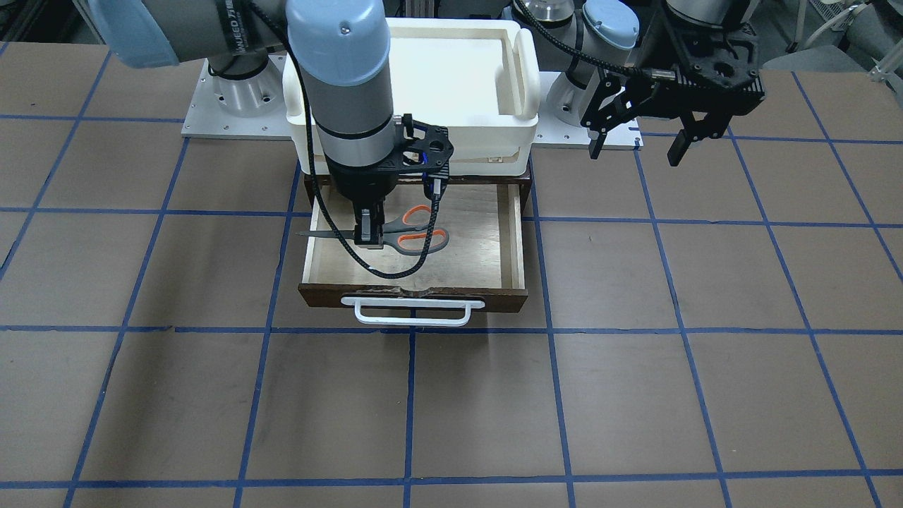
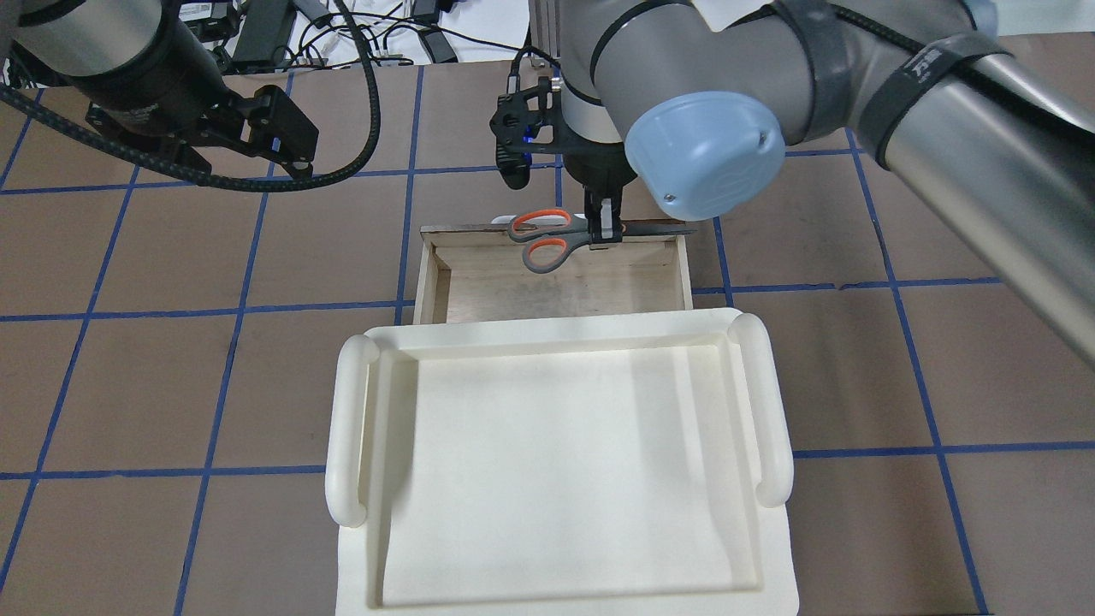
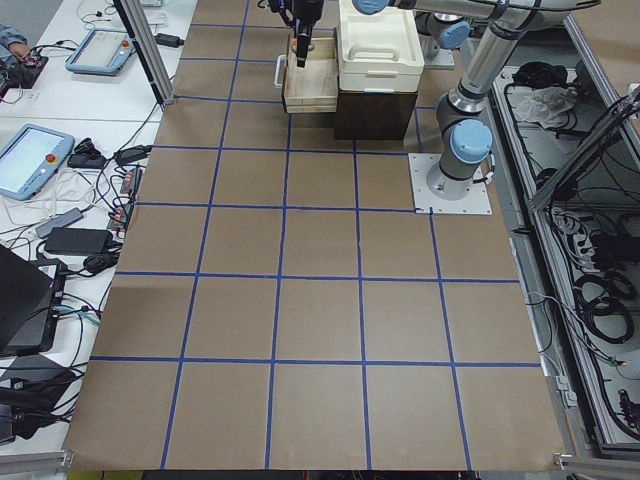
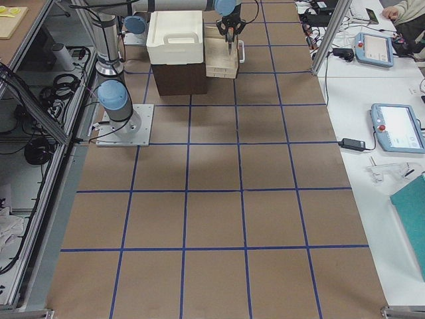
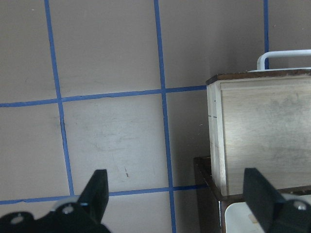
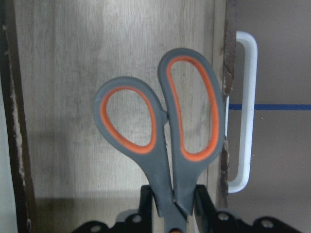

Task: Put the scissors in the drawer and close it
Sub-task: 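Lower the scissors into the open drawer and open the right gripper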

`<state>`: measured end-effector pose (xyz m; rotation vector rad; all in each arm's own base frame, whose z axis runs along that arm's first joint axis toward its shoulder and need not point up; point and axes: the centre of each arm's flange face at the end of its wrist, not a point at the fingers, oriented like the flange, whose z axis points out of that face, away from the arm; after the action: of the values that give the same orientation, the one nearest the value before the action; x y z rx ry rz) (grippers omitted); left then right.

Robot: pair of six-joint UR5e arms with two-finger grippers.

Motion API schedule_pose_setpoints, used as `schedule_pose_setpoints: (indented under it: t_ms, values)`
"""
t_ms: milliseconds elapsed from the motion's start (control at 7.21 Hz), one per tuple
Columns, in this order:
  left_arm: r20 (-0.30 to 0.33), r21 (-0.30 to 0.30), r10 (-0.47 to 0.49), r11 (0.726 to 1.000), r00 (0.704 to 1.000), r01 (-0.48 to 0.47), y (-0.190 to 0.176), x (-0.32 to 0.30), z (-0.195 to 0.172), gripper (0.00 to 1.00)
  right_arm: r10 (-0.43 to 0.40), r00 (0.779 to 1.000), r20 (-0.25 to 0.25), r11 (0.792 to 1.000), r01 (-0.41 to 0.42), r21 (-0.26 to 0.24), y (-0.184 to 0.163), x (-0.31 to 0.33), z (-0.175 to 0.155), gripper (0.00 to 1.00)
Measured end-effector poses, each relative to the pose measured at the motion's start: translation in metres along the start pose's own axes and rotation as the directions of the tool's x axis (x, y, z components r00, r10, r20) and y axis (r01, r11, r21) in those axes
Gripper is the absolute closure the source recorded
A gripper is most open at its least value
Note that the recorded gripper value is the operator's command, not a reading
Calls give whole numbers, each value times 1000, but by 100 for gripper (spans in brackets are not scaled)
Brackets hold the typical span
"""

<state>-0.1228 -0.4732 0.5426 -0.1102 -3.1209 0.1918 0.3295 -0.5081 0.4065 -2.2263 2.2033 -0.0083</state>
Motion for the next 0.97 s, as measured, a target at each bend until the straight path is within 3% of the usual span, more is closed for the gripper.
schedule_pose_setpoints:
  t_ms: [832,971]
  values:
    - [1,-1,0,1000,1000,0,0,0,0,0,-23,998,58,1000,24,-15,-22,-3,46,98]
    - [1,-1,0,1000,1000,0,0,0,0,0,-25,998,60,1000,26,-15,-24,-5,48,56]
